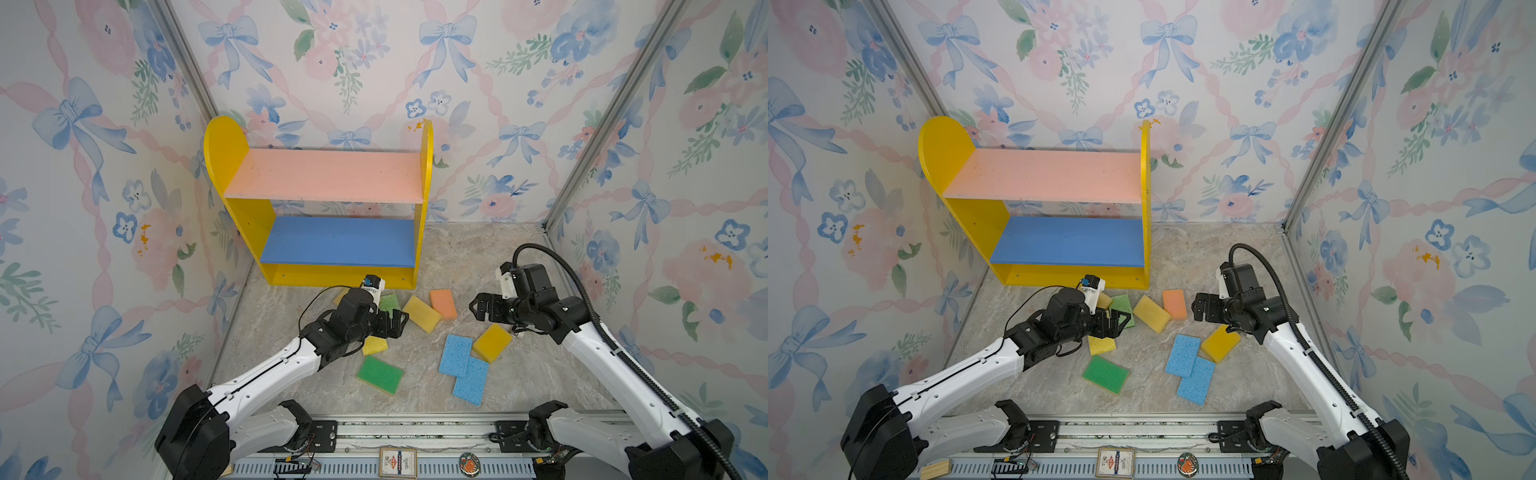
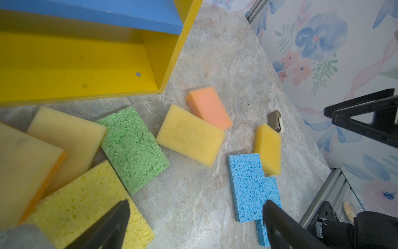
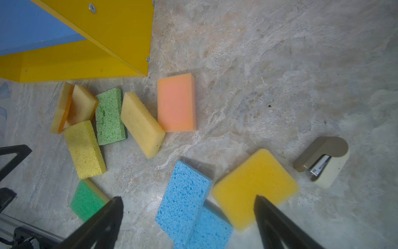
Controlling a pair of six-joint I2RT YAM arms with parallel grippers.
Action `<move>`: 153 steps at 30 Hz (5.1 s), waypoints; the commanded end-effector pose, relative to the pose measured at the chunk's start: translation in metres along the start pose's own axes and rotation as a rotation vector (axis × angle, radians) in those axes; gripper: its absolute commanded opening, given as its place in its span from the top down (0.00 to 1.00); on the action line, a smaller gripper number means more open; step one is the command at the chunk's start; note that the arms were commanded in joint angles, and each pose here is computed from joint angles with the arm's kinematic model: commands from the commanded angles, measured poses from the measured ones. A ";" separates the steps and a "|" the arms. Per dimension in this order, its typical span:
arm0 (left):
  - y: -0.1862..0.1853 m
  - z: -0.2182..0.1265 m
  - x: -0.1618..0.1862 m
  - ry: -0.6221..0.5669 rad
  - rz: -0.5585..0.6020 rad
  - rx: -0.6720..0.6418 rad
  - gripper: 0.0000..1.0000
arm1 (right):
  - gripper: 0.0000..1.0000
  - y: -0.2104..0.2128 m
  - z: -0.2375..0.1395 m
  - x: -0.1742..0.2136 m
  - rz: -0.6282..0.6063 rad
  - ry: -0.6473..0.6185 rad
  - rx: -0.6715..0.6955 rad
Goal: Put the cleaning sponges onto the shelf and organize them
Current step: 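Move the left gripper over the sponge pile while the right gripper reaches toward it, then lower the right gripper and grasp the pale yellow sponge near the orange one, then lift the pale yellow sponge and pass it into the open left gripper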
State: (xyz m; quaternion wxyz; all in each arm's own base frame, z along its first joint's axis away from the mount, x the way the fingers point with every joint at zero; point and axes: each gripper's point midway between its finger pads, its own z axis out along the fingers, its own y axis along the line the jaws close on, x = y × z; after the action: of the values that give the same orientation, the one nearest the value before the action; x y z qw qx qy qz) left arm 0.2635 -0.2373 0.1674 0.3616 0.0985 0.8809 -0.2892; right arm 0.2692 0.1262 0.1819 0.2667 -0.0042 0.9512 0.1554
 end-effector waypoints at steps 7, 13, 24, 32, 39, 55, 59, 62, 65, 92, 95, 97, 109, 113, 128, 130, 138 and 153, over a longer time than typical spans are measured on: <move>0.010 0.003 0.009 0.017 -0.013 -0.043 0.02 | 0.03 0.036 0.044 0.021 -0.120 0.114 0.002; 0.027 0.005 0.023 0.043 -0.061 -0.071 0.02 | 0.00 0.063 0.074 0.017 -0.159 0.155 -0.051; 0.060 -0.010 0.028 0.026 -0.184 -0.059 0.02 | 0.14 0.099 0.129 0.014 -0.240 0.271 -0.086; 0.080 -0.018 0.034 0.014 -0.227 -0.068 0.02 | 0.22 0.117 0.152 0.012 -0.267 0.301 -0.122; 0.087 -0.017 0.044 0.027 -0.246 -0.080 0.02 | 0.26 0.125 0.163 0.008 -0.298 0.303 -0.130; 0.093 -0.015 0.042 0.029 -0.264 -0.099 0.02 | 0.29 0.125 0.163 -0.010 -0.399 0.268 -0.094; 0.093 -0.014 0.039 0.030 -0.266 -0.098 0.02 | 0.21 0.131 0.167 -0.006 -0.433 0.308 -0.138; 0.091 -0.014 0.037 0.025 -0.268 -0.093 0.02 | 0.19 0.131 0.172 -0.005 -0.470 0.333 -0.147; 0.091 -0.015 0.037 0.024 -0.271 -0.092 0.02 | 0.19 0.131 0.173 -0.010 -0.473 0.325 -0.167; 0.092 -0.015 0.038 0.021 -0.290 -0.096 0.02 | 0.26 0.069 0.200 -0.001 -0.286 0.386 -0.151; 0.091 -0.016 0.037 0.019 -0.296 -0.090 0.02 | 0.27 0.066 0.201 0.004 -0.298 0.404 -0.133; 0.090 -0.017 0.036 0.012 -0.296 -0.088 0.02 | 0.29 0.067 0.201 0.004 -0.294 0.401 -0.138; 0.090 -0.020 0.038 0.001 -0.313 -0.083 0.02 | 0.55 0.072 0.195 0.006 -0.254 0.378 -0.197; 0.088 -0.021 0.035 -0.006 -0.317 -0.076 0.02 | 0.71 0.080 0.185 -0.005 -0.197 0.320 -0.261; 0.048 -0.025 0.000 -0.134 -0.408 0.175 0.02 | 0.79 0.137 0.102 -0.040 0.060 0.094 -0.554; 0.039 -0.027 -0.006 -0.168 -0.444 0.255 0.02 | 0.77 0.150 0.092 -0.040 0.099 0.070 -0.578; 0.015 -0.031 -0.021 -0.217 -0.454 0.360 0.06 | 0.77 0.205 0.070 -0.028 0.094 0.063 -0.667; 0.011 -0.039 -0.026 -0.260 -0.472 0.393 0.40 | 0.77 0.256 0.055 -0.008 0.055 0.120 -0.771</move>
State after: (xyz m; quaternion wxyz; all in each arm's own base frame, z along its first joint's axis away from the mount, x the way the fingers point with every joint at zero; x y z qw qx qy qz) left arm 0.2642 -0.2033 0.1982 0.3615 -0.0835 0.7613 -0.5317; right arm 0.2824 0.3746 0.2102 0.1877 -0.0843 0.8448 0.4940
